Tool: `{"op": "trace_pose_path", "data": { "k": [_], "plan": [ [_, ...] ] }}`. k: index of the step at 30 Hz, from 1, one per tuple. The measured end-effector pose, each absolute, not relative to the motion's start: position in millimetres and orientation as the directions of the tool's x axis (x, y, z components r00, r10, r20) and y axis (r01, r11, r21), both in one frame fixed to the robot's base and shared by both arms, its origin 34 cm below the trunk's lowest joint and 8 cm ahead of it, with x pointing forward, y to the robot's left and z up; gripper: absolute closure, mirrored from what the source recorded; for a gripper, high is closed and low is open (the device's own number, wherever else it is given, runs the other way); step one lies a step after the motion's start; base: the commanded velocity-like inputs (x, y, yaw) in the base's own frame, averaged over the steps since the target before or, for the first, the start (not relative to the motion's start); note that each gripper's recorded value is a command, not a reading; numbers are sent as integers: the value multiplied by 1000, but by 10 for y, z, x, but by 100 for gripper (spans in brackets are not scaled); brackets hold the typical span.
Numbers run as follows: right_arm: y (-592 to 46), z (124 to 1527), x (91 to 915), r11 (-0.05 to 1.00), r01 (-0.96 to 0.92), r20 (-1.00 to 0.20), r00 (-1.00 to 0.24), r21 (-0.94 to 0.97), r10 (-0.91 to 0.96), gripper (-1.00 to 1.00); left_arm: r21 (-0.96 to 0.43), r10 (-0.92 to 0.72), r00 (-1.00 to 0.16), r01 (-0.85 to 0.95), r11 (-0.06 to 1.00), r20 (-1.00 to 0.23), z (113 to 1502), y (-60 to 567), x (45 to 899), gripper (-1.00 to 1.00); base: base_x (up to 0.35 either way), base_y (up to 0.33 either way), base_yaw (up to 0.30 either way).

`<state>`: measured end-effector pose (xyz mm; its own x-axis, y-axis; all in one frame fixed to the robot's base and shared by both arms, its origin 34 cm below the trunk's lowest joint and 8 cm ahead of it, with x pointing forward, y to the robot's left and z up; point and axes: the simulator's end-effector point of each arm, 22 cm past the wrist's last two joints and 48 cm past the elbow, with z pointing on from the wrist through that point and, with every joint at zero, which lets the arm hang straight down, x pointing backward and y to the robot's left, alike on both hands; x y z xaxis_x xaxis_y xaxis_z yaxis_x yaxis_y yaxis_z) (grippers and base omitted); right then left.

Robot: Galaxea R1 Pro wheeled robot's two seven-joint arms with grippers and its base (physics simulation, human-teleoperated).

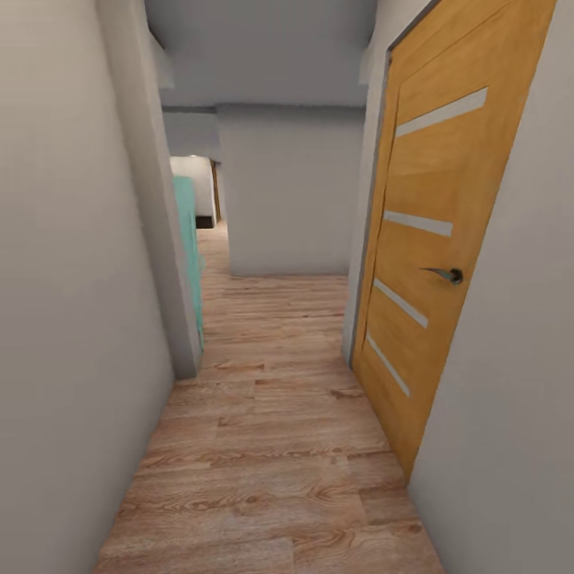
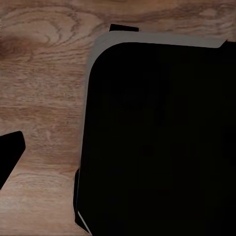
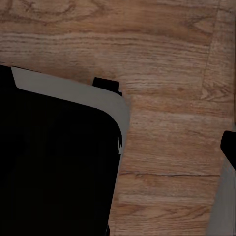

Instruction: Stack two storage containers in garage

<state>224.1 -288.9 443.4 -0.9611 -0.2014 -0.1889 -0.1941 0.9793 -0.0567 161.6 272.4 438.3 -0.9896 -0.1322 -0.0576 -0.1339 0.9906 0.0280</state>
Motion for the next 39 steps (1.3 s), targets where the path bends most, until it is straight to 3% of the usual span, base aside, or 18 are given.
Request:
{"op": "trace_pose_path", "data": {
  "k": [8,39],
  "plan": [
    [-2889,4434,2240,979,-194,-189,-961,-57,-201,-100,28,-132,-990,-134,991,-58,4383,2725,1619,-100,318,-3,196],
    [-2750,4428,2235,982,-186,-191,-963,-38,-190,-100,26,-198,-978,-200,979,-66,4384,2731,1629,-100,322,0,3]
  ]
}}
